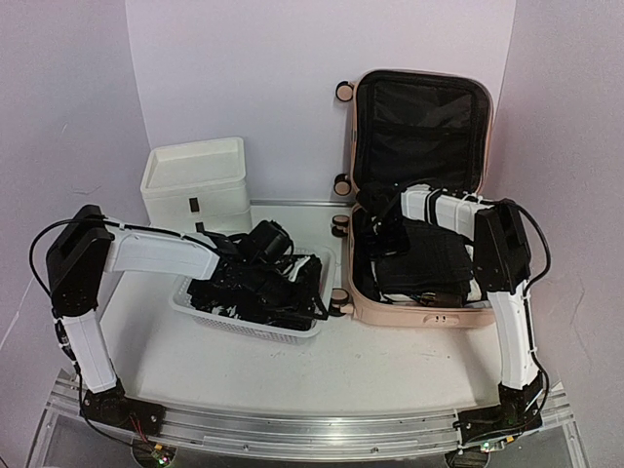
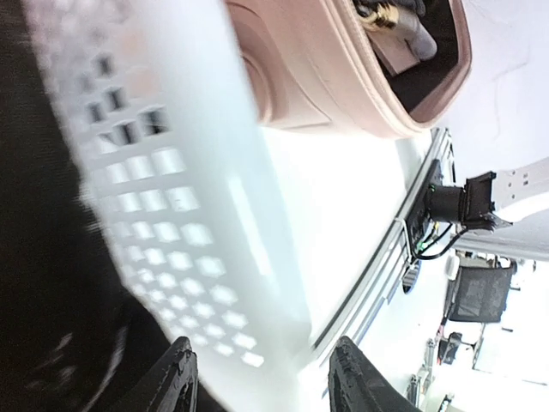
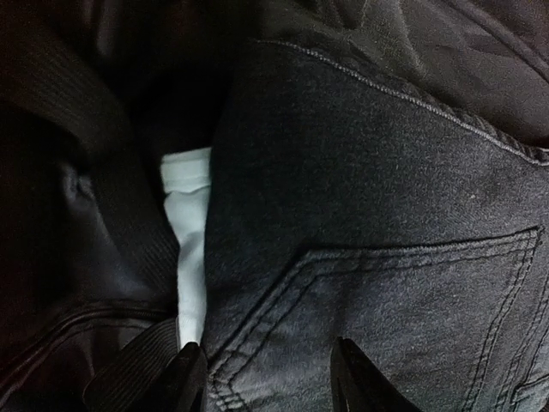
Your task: Open, take out, and arrange the luggage
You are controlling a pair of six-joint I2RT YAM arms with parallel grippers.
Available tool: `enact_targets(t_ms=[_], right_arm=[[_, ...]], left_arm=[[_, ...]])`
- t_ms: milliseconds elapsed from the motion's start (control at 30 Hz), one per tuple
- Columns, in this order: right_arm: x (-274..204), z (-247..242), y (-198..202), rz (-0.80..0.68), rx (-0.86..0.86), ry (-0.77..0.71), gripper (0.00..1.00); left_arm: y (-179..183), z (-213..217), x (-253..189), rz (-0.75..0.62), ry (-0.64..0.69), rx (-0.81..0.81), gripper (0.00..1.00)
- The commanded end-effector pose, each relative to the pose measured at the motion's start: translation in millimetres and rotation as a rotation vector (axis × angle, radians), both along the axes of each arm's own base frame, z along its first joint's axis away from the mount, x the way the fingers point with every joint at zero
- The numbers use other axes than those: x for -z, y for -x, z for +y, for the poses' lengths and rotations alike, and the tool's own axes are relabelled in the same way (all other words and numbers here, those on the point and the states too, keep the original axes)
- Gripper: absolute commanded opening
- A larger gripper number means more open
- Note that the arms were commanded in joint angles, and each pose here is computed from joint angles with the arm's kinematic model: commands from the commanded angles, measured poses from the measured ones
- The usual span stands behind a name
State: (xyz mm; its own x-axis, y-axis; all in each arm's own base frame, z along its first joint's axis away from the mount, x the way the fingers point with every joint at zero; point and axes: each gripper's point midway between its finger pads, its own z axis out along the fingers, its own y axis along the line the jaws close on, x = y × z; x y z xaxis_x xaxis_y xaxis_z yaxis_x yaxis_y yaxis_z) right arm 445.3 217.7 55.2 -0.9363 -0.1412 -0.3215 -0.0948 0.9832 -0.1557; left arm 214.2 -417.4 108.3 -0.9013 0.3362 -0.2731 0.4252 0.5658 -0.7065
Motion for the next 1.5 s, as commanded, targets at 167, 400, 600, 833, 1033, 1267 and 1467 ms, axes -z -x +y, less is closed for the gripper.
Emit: enact_targets(t_ms=[167, 400, 600, 833, 1033, 1267, 1467], right_arm=[[4, -1, -6, -0.038, -0.014, 0.126, 0.55], [16, 7, 0, -0.004, -0.04, 0.13, 0.64], [15, -6, -2, -0.028, -0.033, 0.213, 0.67], [2, -9, -2, -0.058, -0.041, 0.223, 0.41], [-20, -3, -2, -0.089, -0.064, 0.162, 0.2], [-46, 0, 3, -0.116, -0.09, 0.098, 0.23], [-43, -5, 4, -0.085, -0.078, 0.016, 0.36]], left_arm=[[-16, -51, -46, -0.032, 0.17, 0.049, 0.53], [-22, -69, -51, -0.011, 0.21, 0.059, 0.55], [-22, -66, -56, -0.026, 0.211, 0.048, 0.56], [-25, -45, -72, -0.121, 0.198, -0.009, 0.57], [-29, -25, -76, -0.161, 0.175, -0.046, 0.57], [-30, -16, -76, -0.176, 0.146, -0.056, 0.58], [-29, -17, -77, -0.172, 0.152, -0.047, 0.58]])
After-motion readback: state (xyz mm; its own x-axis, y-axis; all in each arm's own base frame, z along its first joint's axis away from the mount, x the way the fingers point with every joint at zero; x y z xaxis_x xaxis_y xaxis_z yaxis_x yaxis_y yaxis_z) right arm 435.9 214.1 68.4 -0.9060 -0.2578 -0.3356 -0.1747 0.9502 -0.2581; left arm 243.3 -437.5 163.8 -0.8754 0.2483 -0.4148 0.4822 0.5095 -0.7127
